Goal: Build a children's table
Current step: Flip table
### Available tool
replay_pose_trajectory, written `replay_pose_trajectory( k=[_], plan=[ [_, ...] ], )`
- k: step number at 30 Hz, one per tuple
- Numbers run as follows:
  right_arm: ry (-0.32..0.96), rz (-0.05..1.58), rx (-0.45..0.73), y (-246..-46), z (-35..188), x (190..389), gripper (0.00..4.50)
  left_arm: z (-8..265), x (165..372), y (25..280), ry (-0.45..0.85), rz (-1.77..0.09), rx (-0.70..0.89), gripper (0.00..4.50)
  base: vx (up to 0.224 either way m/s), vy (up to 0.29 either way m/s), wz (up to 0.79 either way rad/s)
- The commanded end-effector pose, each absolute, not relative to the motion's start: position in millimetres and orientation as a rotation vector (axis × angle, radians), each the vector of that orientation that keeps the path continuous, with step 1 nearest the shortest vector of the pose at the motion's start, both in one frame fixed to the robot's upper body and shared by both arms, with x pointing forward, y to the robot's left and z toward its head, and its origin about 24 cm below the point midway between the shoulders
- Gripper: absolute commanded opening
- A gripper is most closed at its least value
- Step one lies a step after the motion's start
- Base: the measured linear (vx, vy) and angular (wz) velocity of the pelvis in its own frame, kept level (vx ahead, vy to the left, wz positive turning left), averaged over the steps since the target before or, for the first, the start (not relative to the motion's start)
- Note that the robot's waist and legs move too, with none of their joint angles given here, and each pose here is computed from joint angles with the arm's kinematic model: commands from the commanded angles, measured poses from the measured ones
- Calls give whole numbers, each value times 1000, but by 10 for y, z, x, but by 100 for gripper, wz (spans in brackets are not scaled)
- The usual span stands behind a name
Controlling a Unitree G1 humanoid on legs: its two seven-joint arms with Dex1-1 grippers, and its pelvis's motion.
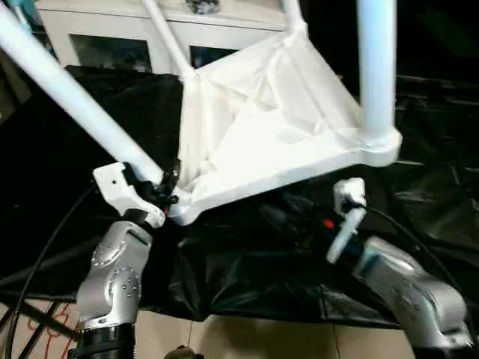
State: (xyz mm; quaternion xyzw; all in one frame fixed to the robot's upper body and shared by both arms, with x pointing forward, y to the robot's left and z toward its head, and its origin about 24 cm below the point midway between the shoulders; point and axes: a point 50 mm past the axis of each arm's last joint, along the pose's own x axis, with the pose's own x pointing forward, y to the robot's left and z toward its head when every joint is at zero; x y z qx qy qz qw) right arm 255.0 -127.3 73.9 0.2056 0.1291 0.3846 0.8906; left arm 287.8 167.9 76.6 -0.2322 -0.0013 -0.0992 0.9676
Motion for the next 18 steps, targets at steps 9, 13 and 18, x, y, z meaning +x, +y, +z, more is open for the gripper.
replay_pose_trajectory(
  k=[9,13,18],
  plan=[
    [292,609,570,-1351,668,2760,450,739,2870,1520,50,-269,-582,198,0,0,0],
    [197,608,717,-1309,748,2882,450,745,2861,1519,55,-277,-576,198,0,0,0],
    [163,601,759,-1251,765,3005,450,744,2842,1516,69,-291,-571,198,0,0,0]
  ],
)
